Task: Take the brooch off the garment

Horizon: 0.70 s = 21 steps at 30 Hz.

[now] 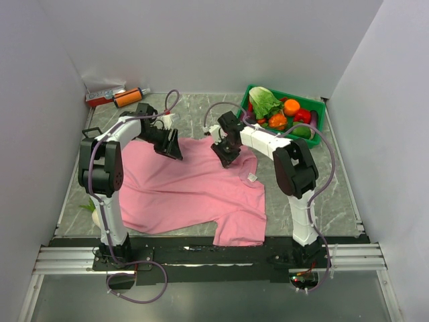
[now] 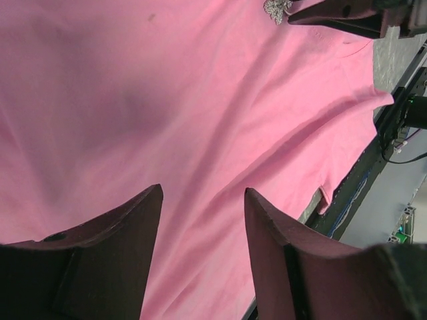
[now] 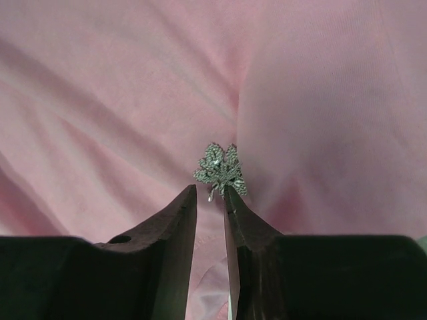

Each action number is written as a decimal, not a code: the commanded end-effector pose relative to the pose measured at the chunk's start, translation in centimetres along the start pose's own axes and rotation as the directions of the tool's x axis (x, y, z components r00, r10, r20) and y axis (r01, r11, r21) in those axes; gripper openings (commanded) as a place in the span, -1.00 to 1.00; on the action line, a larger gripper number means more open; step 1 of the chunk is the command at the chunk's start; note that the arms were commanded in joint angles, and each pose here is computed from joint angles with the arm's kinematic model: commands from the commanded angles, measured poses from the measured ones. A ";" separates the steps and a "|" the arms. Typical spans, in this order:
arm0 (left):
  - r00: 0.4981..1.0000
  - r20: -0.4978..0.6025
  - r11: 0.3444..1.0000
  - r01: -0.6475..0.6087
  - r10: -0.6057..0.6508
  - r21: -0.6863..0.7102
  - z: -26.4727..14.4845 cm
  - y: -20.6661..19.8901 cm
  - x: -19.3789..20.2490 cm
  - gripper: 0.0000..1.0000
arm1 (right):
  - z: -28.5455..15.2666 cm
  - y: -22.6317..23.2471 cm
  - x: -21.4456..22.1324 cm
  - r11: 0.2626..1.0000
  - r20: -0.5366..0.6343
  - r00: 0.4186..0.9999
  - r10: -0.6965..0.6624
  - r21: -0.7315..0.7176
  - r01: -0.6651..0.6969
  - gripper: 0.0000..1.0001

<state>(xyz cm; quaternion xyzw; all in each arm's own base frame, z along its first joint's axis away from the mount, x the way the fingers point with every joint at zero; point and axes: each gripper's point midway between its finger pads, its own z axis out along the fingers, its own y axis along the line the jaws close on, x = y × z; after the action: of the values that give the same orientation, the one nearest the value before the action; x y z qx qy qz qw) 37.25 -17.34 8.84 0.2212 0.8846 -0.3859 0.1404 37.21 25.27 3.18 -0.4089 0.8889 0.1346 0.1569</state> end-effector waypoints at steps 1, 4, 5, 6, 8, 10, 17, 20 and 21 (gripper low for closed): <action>0.998 0.046 0.999 -0.034 0.033 0.013 -1.4 -1.6 -0.9 0.16 | 0.2 -0.9 -1.6 0.998 0.034 0.999 0.012 0.056 -0.014 -0.40; 0.998 0.045 0.999 -0.038 0.038 0.000 -1.5 -1.3 -1.0 0.16 | 0.7 -1.2 -1.5 0.998 0.025 0.999 0.024 0.063 -0.026 -0.41; 0.998 0.043 0.999 -0.038 0.038 -0.003 -1.5 -1.2 -0.9 0.16 | 0.9 -1.3 -1.4 0.997 0.025 0.999 0.037 0.068 -0.038 -0.42; 0.998 0.045 0.999 -0.040 0.041 -0.005 -1.5 -1.2 -1.0 0.16 | 1.1 -1.4 -1.4 0.996 0.023 0.999 0.040 0.075 -0.042 -0.42; 0.998 0.045 0.999 -0.041 0.042 -0.009 -1.5 -1.2 -1.0 0.16 | 1.5 -1.5 -1.2 0.995 0.012 0.999 0.052 0.082 -0.053 -0.45; 0.998 0.045 0.999 -0.039 0.039 -0.007 -1.5 -1.2 -1.0 0.16 | 1.5 -1.7 -1.5 0.995 0.021 0.998 0.057 0.084 -0.059 -0.61; 0.997 0.053 0.998 -0.061 0.062 -0.010 -1.7 -1.2 -1.4 0.16 | 0.2 -1.6 -2.0 0.997 0.028 0.998 0.064 0.040 -0.065 -1.00; 0.991 0.071 0.994 -0.111 0.112 -0.021 -1.9 -1.4 -1.6 0.16 | -1.6 -0.9 -3.0 0.998 0.049 0.997 0.052 -0.037 -0.050 -1.00; 0.989 0.073 0.992 -0.127 0.128 -0.019 -1.8 -1.4 -1.4 0.16 | -2.2 -0.4 -3.1 0.997 0.047 0.998 0.048 -0.068 -0.044 -1.00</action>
<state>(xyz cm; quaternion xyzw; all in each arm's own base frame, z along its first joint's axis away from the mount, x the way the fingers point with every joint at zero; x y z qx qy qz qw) 37.18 -17.23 8.83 0.2240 0.8844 -0.3837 0.1433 38.52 25.15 3.11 -0.3788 0.9040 0.1255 0.1531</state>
